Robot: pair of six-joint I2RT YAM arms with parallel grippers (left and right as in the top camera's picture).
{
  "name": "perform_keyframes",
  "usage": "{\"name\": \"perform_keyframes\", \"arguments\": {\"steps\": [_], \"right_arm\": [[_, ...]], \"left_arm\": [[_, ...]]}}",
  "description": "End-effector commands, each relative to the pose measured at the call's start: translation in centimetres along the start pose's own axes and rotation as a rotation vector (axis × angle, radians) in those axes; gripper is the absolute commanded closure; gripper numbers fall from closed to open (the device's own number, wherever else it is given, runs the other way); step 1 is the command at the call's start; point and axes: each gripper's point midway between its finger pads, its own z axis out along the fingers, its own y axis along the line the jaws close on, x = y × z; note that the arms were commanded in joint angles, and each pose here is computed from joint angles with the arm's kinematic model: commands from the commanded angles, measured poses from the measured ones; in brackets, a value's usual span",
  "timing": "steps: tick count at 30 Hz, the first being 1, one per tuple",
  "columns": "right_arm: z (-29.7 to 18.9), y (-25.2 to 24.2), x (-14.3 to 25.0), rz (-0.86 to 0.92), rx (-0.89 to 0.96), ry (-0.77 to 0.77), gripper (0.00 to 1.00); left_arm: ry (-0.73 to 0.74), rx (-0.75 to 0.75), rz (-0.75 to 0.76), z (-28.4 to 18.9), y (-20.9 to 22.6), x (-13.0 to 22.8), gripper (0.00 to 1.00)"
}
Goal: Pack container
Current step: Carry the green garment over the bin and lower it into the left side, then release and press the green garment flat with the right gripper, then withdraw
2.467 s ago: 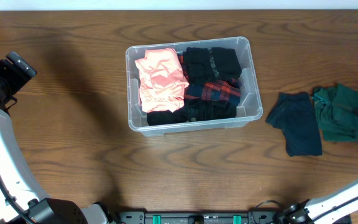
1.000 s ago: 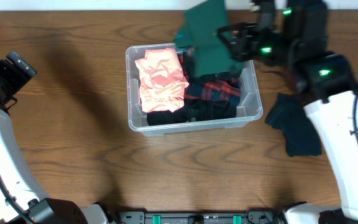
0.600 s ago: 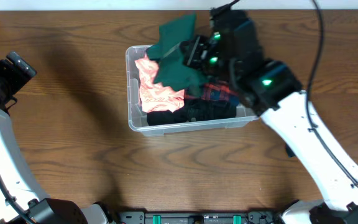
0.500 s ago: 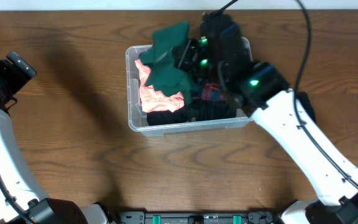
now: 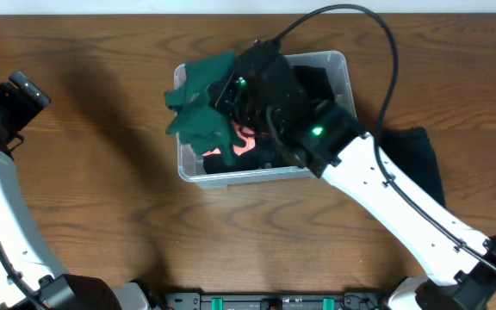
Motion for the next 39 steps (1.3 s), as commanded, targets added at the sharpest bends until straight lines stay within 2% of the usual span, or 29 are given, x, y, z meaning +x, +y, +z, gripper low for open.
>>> {"name": "perform_keyframes", "arguments": {"steps": [1,6,14,17,19,20,21,22,24,26,29,32,34,35,37,39], "right_arm": [[1.4,-0.6,1.0,0.068,0.042,-0.007,0.99],[2.8,-2.2,2.2,0.086,0.105,0.015,0.99],[2.4,-5.3,2.0,0.078,0.233,-0.01,0.99],[2.1,-6.7,1.6,0.058,0.295,-0.03,0.96],[1.8,-7.6,1.4,0.023,0.332,-0.041,0.83],[1.6,-8.0,1.2,0.002,0.351,-0.048,0.72],[1.5,-8.4,1.0,-0.045,0.372,-0.056,0.49],[1.4,-8.5,0.8,-0.083,0.381,-0.057,0.35],[1.3,-8.9,0.4,-0.191,0.4,-0.055,0.17],[1.1,-9.2,-0.1,-0.327,0.423,-0.045,0.09],[1.0,-9.6,-1.1,-0.572,0.447,-0.011,0.04],[1.0,-9.7,-1.7,-0.743,0.441,0.033,0.09],[1.0,-9.9,-1.7,-0.816,0.431,0.073,0.24],[1.1,-9.9,-1.7,-0.836,0.424,0.087,0.38],[1.1,-9.9,-1.4,-0.859,0.408,0.117,0.75],[1.2,-10.2,-1.0,-0.857,0.404,0.143,0.95]], "left_arm": [[0.002,0.007,0.007,0.2,0.0,0.0,0.02],[0.003,0.007,0.007,0.2,0.0,0.0,0.02],[0.003,0.007,0.007,0.2,0.0,0.0,0.02],[0.003,0.007,0.007,0.2,0.0,0.0,0.02],[0.003,0.007,0.007,0.2,0.0,0.0,0.02],[0.002,0.007,0.007,0.2,0.0,0.0,0.02],[0.003,0.007,0.007,0.2,0.0,0.0,0.02],[0.003,0.007,0.007,0.2,0.0,0.0,0.02],[0.002,0.007,0.007,0.2,0.0,0.0,0.02],[0.003,0.007,0.007,0.2,0.0,0.0,0.02],[0.003,0.007,0.007,0.2,0.0,0.0,0.02],[0.002,0.007,0.007,0.2,0.0,0.0,0.02],[0.002,0.007,0.007,0.2,0.0,0.0,0.02],[0.003,0.007,0.007,0.2,0.0,0.0,0.02],[0.003,0.007,0.007,0.2,0.0,0.0,0.02],[0.003,0.007,0.007,0.2,0.0,0.0,0.02]]}}
